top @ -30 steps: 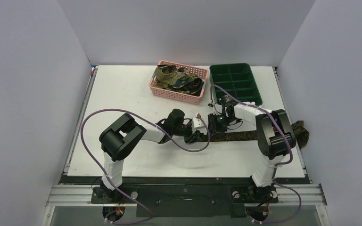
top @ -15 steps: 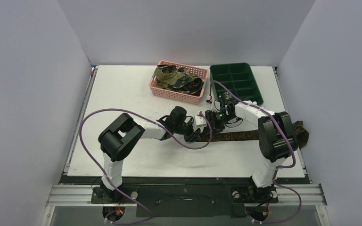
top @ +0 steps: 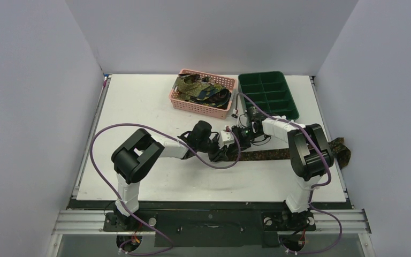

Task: Roll the ties
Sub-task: Roll the tie at the center of the board.

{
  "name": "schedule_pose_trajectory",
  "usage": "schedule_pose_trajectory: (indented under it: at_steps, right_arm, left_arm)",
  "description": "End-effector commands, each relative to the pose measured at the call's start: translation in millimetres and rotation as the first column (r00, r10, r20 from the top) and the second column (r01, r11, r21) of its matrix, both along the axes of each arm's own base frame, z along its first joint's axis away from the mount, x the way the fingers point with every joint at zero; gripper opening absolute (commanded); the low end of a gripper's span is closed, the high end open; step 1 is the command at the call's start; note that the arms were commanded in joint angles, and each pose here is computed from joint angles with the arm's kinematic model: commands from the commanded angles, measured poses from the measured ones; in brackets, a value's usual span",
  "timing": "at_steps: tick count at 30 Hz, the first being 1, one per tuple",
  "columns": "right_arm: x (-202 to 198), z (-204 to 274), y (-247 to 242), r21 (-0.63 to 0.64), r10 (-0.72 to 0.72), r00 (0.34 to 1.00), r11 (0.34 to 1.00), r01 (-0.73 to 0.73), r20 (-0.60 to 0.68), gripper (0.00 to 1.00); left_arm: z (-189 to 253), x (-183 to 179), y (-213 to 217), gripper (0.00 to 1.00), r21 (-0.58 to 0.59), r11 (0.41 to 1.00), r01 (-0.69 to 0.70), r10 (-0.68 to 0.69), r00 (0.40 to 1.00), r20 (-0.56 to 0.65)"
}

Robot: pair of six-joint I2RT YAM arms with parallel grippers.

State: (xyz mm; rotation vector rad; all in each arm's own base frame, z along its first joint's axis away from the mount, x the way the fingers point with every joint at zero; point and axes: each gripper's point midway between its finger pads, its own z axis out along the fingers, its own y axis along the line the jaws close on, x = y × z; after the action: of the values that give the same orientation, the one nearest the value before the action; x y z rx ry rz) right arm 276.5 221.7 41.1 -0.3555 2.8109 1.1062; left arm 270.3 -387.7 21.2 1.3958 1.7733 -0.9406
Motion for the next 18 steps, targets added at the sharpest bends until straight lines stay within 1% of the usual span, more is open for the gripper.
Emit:
schedule_pose_trajectory:
  at_steps: [1,2,3,4,5,9,14,18]
  right_arm:
    - [-2.3,-18.0,-14.2,-0.093,0.041,0.999,0.995,-0.038,0.032,0.0]
    - [-1.7,-20.1,-17.4,-0.11,0.057,0.997,0.993,-0.052,0.047,0.0]
    - [0.0,-24.3,-23.3,-0.149,0.059,0.997,0.988,-0.05,0.055,0.0]
    - [2.2,-26.3,-26.1,-0.168,0.073,0.995,0.984,-0.06,0.07,0.0]
    - [3.0,-31.5,-31.3,-0.202,0.074,0.995,0.978,-0.059,0.068,0.0]
    - [3.3,-41.8,-39.0,-0.265,0.097,0.993,0.961,-0.076,0.065,0.0]
    - [-6.9,-47.9,-41.3,-0.297,0.131,0.99,0.949,-0.109,0.056,0.0]
    - [-11.4,-49.6,-43.5,-0.306,0.14,0.989,0.945,-0.117,0.053,0.0]
  left_arm:
    - [-41.3,-17.3,41.3,0.3,0.183,0.981,-0.061,0.084,0.989,-0.124]
    - [-39.5,-15.6,43.1,0.32,0.176,0.982,-0.065,0.088,0.988,-0.127]
    - [-36.2,-15.2,44.1,0.42,0.163,0.984,-0.067,0.088,0.988,-0.123]
    - [-32.7,-15.0,44.6,0.46,0.145,0.987,-0.067,0.086,0.988,-0.128]
    - [-28.1,-14.3,44.0,0.53,0.12,0.991,-0.068,0.081,0.99,-0.114]
    - [-17.4,-11.7,38.8,0.65,0.053,0.997,-0.061,0.065,0.995,-0.074]
    - [-9.7,-6.7,20.3,0.69,-0.026,0.997,-0.069,0.067,0.996,-0.059]
    - [-8.2,-4.9,2.9,0.7,-0.08,0.993,-0.083,0.076,0.993,-0.09]
